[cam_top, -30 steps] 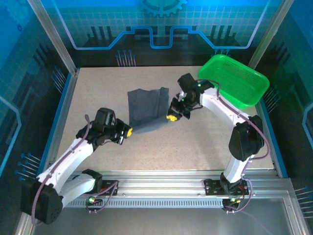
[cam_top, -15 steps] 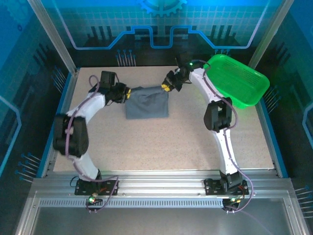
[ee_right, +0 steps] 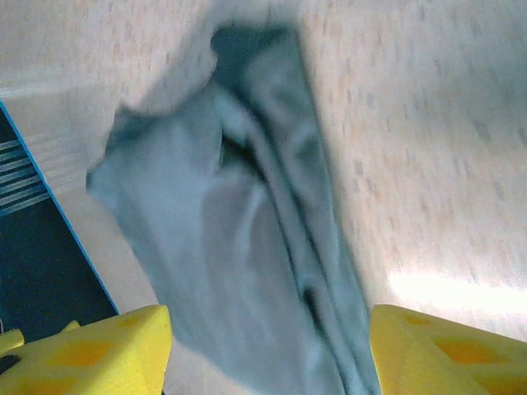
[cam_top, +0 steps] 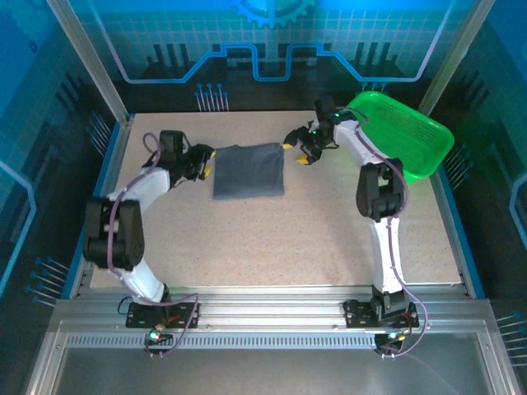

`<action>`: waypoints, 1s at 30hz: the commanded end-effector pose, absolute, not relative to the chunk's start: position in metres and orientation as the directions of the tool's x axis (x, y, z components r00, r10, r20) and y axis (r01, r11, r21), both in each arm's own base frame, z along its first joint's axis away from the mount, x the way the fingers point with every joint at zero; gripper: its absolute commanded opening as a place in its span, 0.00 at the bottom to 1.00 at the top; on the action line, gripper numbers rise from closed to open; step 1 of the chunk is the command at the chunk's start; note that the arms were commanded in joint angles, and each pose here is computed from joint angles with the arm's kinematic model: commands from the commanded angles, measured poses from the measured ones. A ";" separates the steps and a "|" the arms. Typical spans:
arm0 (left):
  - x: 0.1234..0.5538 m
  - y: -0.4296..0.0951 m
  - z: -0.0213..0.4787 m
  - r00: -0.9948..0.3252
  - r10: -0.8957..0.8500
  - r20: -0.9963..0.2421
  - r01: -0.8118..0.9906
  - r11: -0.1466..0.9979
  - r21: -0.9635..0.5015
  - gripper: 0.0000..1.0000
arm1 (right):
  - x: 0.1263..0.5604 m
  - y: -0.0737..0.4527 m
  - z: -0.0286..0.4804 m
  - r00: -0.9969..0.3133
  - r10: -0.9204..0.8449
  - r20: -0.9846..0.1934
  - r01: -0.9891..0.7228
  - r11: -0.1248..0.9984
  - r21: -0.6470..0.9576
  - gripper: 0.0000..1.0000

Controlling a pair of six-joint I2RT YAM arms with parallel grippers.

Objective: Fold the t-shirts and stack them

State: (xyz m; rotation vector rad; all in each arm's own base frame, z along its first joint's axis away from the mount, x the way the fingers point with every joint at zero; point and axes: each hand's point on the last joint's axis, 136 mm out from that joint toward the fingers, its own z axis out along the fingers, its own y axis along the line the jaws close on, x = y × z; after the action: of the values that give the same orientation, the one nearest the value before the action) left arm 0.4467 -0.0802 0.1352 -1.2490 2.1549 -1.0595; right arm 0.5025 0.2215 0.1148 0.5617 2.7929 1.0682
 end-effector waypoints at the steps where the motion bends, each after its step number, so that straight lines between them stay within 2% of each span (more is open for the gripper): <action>1: 0.391 -0.093 0.117 -0.525 -0.849 0.057 -0.585 0.311 -0.749 0.51 | 0.468 0.230 0.145 -0.948 0.313 -0.060 0.185 0.694 0.696 0.62; 5: 0.351 -0.121 0.103 -0.511 -0.846 0.150 -0.631 0.251 -0.734 0.52 | 0.419 0.232 0.136 -0.952 0.299 -0.070 0.175 0.715 0.677 0.57; 8: 0.343 -0.152 0.097 -0.506 -0.841 0.190 -0.643 0.222 -0.733 0.61 | 0.393 0.229 0.139 -0.938 0.331 -0.105 0.159 0.679 0.717 0.57; 17: 0.382 -0.218 0.073 -0.413 -0.890 0.195 -0.628 0.124 -0.768 0.62 | 0.358 0.230 0.147 -0.956 0.277 -0.099 0.110 0.650 0.752 0.58; 21: 0.396 -0.230 0.048 -0.352 -0.914 0.200 -0.675 0.100 -0.731 0.61 | 0.350 0.224 0.160 -0.954 0.279 -0.110 0.103 0.649 0.754 0.58; 25: 0.421 -0.240 0.045 -0.329 -0.924 0.193 -0.662 0.080 -0.745 0.60 | 0.343 0.219 0.170 -0.951 0.280 -0.133 0.084 0.645 0.759 0.58; 30: 0.434 -0.253 0.027 -0.310 -0.930 0.197 -0.692 0.079 -0.717 0.57 | 0.335 0.212 0.171 -0.952 0.287 -0.106 0.104 0.631 0.769 0.56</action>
State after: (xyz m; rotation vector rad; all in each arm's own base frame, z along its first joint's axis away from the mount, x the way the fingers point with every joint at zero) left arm 0.4277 -0.2500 0.0376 -1.5676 2.0865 -1.1111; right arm 0.3446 0.2182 0.1741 0.3108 2.6102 1.1951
